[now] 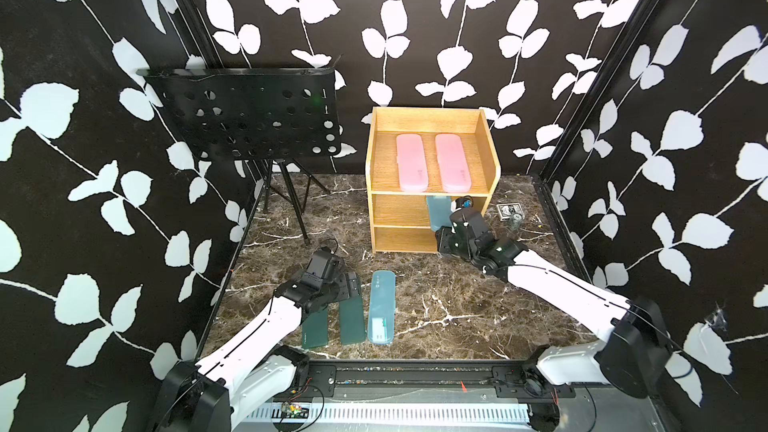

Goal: Place the pencil cases on the shelf according to color
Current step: Place the pencil case on the shelf, then pick up the pencil case from the center of the board, then place the pencil case on the shelf.

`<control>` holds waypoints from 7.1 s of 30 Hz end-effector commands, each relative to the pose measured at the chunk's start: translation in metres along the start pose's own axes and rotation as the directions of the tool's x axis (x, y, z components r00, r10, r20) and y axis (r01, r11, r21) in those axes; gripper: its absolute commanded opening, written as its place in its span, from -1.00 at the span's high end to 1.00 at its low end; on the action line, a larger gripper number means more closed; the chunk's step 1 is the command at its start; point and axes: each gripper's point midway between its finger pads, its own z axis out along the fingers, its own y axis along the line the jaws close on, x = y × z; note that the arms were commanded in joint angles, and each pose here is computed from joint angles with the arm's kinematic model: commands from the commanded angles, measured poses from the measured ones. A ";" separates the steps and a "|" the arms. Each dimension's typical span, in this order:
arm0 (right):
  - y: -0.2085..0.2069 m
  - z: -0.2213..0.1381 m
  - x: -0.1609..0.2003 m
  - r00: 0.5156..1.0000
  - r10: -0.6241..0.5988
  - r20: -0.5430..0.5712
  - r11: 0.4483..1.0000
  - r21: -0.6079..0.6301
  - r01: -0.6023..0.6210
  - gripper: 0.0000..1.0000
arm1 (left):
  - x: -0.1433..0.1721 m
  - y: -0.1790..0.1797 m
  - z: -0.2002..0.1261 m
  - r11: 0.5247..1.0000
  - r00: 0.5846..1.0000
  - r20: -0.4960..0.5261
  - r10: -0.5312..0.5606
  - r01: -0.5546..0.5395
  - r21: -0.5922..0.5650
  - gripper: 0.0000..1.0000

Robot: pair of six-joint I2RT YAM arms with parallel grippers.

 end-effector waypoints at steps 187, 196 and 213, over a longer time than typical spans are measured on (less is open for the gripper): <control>0.096 -0.005 -0.010 0.988 -0.143 -0.053 0.986 0.082 0.147 -0.77 | -0.003 -0.012 -0.016 0.998 0.999 -0.001 0.036 -0.036 0.054 -0.97; 0.095 -0.040 -0.002 0.994 -0.087 -0.065 0.996 -0.025 0.086 -0.79 | -0.006 -0.007 -0.021 0.999 0.999 0.021 0.045 -0.046 0.024 -0.97; 0.082 -0.024 0.070 0.980 -0.141 -0.143 0.990 -0.048 0.136 0.61 | 0.014 -0.007 -0.019 0.995 0.999 0.004 -0.036 0.036 0.096 -0.98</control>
